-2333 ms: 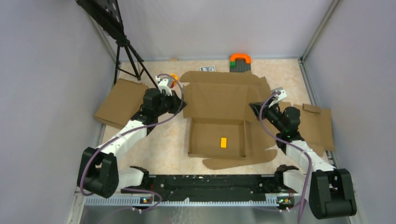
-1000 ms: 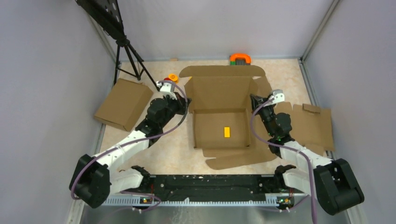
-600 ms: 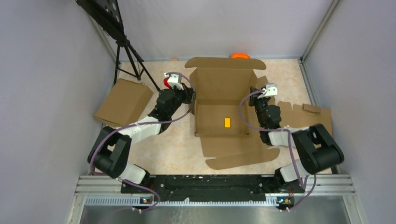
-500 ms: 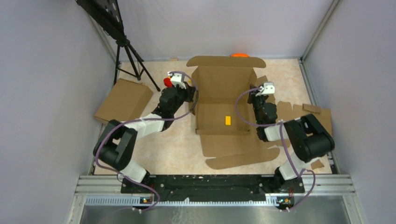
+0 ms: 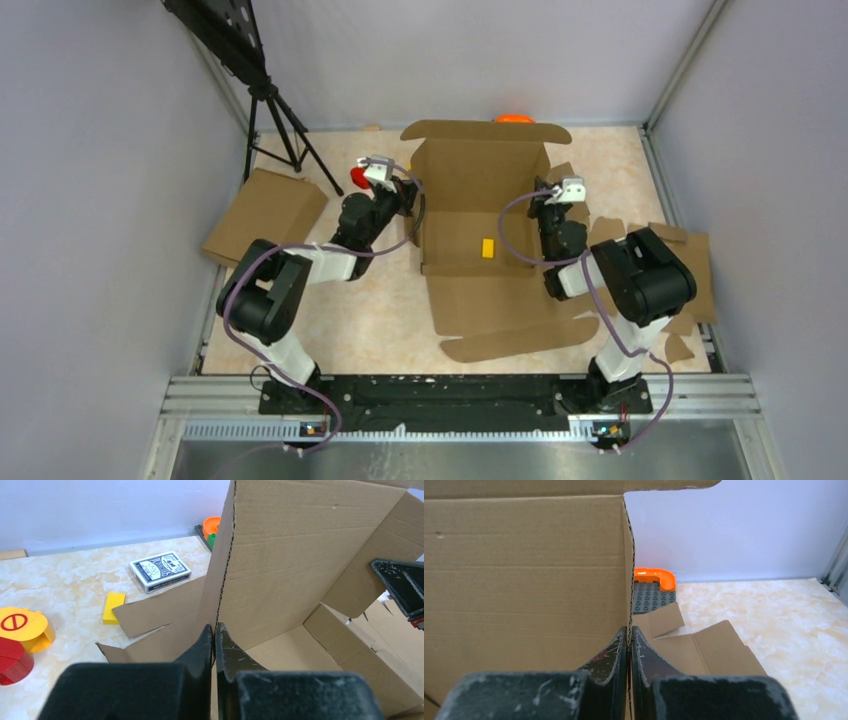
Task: Fold the paper box
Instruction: Close the paper box at the center of the board.
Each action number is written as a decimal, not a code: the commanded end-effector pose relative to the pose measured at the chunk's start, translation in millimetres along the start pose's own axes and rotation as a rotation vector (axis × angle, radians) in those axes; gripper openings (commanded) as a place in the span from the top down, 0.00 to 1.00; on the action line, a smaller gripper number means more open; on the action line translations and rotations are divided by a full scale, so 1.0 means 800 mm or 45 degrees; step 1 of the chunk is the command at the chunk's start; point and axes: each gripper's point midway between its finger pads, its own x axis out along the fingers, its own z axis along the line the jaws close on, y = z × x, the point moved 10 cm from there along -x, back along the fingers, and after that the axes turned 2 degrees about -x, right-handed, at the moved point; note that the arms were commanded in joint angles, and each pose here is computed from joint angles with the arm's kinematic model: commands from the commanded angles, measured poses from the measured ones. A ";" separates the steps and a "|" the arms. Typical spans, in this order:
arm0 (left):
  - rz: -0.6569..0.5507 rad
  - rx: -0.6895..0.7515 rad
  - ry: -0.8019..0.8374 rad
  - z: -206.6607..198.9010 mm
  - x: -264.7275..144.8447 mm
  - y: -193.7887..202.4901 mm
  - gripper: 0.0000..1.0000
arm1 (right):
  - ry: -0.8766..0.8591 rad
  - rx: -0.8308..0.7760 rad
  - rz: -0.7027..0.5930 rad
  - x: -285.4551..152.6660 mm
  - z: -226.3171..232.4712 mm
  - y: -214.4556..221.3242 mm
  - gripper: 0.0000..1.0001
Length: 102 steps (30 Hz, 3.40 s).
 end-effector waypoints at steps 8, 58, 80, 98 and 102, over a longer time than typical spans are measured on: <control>-0.061 -0.060 0.203 -0.033 -0.019 0.000 1.00 | -0.102 0.092 0.028 -0.039 0.025 -0.010 0.83; 0.161 -0.155 -0.066 -0.062 -0.075 0.069 0.94 | -0.196 0.225 0.350 -0.123 0.019 -0.024 0.87; 0.201 -0.145 -0.087 -0.057 -0.105 0.071 0.91 | -0.204 0.208 0.350 -0.134 0.015 -0.019 0.98; 0.512 -0.231 -0.055 -0.085 -0.218 -0.005 0.48 | -0.242 0.192 0.337 -0.133 0.017 -0.017 1.00; 0.503 -0.234 -0.009 -0.101 -0.236 -0.053 0.36 | -0.255 0.193 0.339 -0.130 0.019 -0.018 1.00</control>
